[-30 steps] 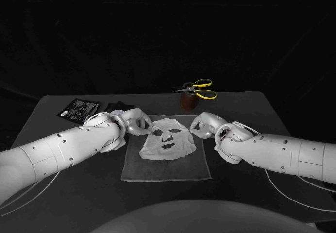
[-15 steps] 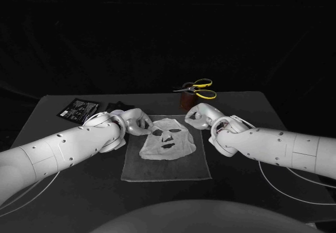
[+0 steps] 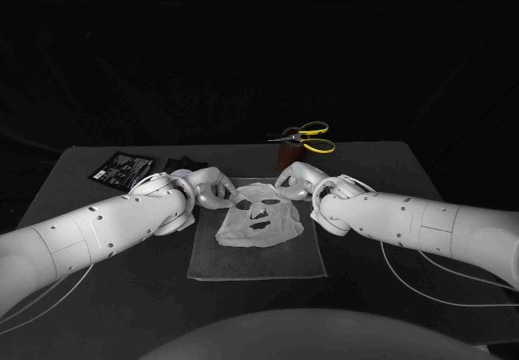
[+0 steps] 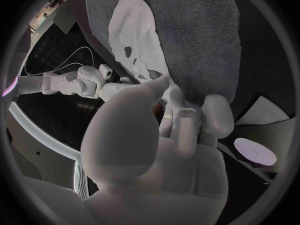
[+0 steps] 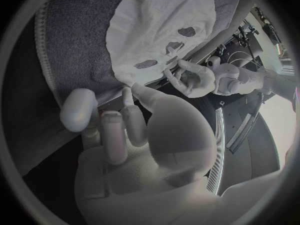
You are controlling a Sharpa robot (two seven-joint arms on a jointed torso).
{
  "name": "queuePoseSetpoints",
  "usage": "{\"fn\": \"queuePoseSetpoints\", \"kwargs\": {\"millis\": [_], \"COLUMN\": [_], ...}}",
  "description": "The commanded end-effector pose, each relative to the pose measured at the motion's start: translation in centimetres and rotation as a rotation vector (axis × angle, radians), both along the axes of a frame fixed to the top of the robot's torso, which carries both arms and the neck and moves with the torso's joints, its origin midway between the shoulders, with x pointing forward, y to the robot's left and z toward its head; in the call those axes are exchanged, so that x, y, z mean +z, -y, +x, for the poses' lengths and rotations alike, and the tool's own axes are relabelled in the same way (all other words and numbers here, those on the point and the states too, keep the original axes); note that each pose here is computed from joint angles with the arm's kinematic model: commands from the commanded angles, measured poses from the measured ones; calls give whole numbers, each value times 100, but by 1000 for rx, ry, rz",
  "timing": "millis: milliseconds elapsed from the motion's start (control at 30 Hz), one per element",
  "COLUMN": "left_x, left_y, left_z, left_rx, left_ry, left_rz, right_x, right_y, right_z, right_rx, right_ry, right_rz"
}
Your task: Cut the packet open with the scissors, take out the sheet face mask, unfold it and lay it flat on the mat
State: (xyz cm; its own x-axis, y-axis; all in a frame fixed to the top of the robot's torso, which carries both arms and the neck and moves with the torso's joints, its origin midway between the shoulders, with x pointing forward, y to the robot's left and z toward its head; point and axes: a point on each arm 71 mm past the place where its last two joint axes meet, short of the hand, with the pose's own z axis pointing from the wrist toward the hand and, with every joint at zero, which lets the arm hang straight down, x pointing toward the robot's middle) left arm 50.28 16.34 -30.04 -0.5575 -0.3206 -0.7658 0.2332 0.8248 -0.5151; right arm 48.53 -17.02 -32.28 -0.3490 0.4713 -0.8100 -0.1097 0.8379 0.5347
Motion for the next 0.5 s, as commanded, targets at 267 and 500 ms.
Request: {"fn": "queuePoseSetpoints", "kwargs": {"millis": [267,500], "left_x": [-34,-36], "left_y": [20,19], "left_z": [-21,-22], "left_rx": [-11,-11], "left_ry": [-30,-32], "left_rz": [12,13], "right_x": [-37,-39], "right_y": [-67,-73], "right_z": [18,32], "right_rx": [30,23], "right_ry": [-16,-10], "right_rz": [5,5]}}
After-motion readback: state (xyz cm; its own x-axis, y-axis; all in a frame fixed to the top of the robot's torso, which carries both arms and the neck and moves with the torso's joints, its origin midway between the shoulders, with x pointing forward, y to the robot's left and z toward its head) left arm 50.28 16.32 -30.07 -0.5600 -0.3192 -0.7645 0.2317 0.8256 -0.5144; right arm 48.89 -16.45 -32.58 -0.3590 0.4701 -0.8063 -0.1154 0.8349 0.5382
